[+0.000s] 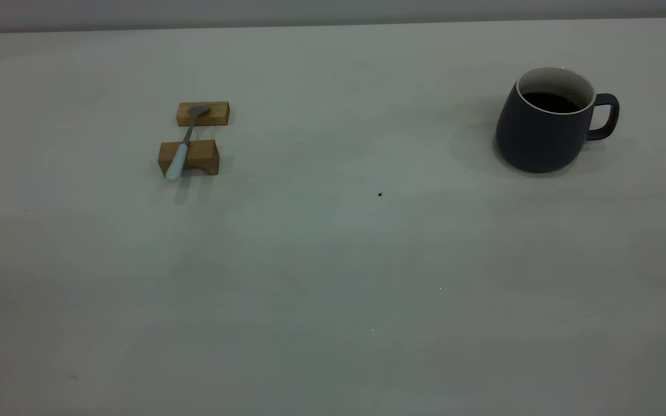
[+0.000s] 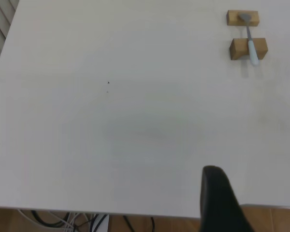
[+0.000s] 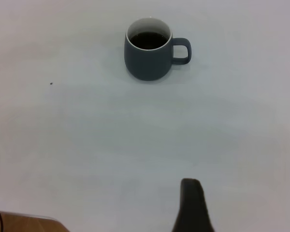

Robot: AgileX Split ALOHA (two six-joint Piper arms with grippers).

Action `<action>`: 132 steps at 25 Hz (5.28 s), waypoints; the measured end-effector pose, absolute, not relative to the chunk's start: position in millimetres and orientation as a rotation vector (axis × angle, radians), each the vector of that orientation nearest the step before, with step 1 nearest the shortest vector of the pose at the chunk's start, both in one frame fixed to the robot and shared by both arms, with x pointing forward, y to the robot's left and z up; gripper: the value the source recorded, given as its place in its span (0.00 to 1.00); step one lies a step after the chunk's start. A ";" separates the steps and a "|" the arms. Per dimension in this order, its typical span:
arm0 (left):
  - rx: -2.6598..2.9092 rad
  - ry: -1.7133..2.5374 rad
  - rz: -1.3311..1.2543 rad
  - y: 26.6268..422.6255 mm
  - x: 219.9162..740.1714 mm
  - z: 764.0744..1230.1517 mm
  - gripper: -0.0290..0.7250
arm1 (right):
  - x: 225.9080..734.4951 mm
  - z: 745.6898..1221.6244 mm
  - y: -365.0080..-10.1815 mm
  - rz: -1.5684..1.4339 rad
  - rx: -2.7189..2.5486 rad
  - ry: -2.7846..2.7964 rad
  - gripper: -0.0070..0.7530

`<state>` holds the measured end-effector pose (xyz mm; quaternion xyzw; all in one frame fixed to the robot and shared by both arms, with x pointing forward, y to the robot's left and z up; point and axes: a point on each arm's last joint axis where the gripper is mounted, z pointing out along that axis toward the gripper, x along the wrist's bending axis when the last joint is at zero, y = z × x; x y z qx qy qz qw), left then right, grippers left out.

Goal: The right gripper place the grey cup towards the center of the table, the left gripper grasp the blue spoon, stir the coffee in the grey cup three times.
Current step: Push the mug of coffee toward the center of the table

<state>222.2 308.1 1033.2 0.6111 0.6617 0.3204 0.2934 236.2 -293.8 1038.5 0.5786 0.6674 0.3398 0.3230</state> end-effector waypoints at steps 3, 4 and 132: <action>1.628 1.762 0.853 308.1 222.2 1033.2 0.63 | 236.2 1038.5 -293.8 0.892 1.519 1.752 0.79; 1.628 1.762 0.853 308.1 222.2 1033.2 0.63 | 236.2 1038.5 -293.8 0.892 1.519 1.752 0.79; 1.628 1.762 0.853 308.1 222.2 1033.2 0.63 | 627.0 825.4 -94.5 0.443 0.438 2.673 0.79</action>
